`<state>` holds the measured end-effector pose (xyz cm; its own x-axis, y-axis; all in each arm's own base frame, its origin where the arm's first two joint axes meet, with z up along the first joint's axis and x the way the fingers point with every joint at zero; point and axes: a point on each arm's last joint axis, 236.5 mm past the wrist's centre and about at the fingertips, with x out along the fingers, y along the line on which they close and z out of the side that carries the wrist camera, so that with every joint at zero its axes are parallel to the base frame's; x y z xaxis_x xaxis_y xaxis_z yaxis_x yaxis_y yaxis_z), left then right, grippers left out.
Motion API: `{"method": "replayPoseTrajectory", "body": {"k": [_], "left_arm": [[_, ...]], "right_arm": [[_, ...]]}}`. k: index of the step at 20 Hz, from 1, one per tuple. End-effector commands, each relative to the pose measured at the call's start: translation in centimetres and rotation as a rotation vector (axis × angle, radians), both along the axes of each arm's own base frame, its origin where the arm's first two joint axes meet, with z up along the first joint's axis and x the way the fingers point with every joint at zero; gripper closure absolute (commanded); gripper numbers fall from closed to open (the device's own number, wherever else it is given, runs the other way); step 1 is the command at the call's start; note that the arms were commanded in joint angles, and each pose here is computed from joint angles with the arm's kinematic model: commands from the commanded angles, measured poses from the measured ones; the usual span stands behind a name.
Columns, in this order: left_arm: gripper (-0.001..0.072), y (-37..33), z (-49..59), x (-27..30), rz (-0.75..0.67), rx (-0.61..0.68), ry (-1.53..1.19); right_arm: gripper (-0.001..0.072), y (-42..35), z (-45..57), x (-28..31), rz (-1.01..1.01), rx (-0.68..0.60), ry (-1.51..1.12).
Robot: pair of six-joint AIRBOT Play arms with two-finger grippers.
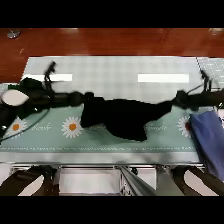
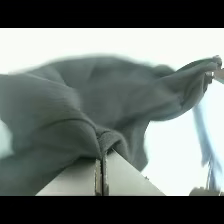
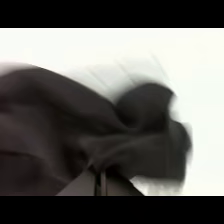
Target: Fold the shirts.
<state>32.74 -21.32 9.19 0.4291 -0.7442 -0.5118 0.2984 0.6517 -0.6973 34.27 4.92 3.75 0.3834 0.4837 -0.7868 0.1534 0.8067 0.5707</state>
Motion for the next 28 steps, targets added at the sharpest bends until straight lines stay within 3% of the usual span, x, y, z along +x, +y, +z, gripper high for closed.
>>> {"method": "replayPoseTrajectory", "body": {"k": [1, 4, 7, 12, 15, 18, 23, 28], "left_arm": [[0.0686, 3.7, 13.9, 4.3, 0.103, -0.033, -0.322], [0.0687, 7.4, 26.6, 3.8, 0.187, -0.024, -0.610], [0.0686, 10.1, 35.0, -0.2, 0.234, 0.044, -0.819], [0.0687, 15.1, 40.1, -7.0, 0.441, 0.343, -1.022], [0.0686, 17.3, 38.8, -9.9, 0.532, 0.534, -0.988], [0.0687, 17.8, 35.7, -10.1, 0.520, 0.569, -0.896], [0.0687, 19.0, 24.1, -3.4, 0.481, 0.442, -0.601], [0.0687, 14.5, 10.7, 3.6, 0.278, 0.309, -0.268]], "right_arm": [[0.0691, -0.2, 16.5, 5.4, 0.040, -0.072, -0.380], [0.0691, 0.2, 31.8, 4.4, 0.051, -0.160, -0.724], [0.0691, 1.5, 41.7, -1.4, 0.080, -0.260, -0.968], [0.0691, 0.1, 46.3, -11.6, -0.024, -0.496, -1.117], [0.0690, -1.3, 46.1, -15.8, -0.093, -0.594, -1.099], [0.0690, -0.7, 42.6, -16.9, -0.055, -0.558, -0.979], [0.0691, 2.2, 28.5, -13.3, 0.129, -0.321, -0.607], [0.0690, 0.9, 10.2, -8.2, 0.042, -0.165, -0.266]]}}
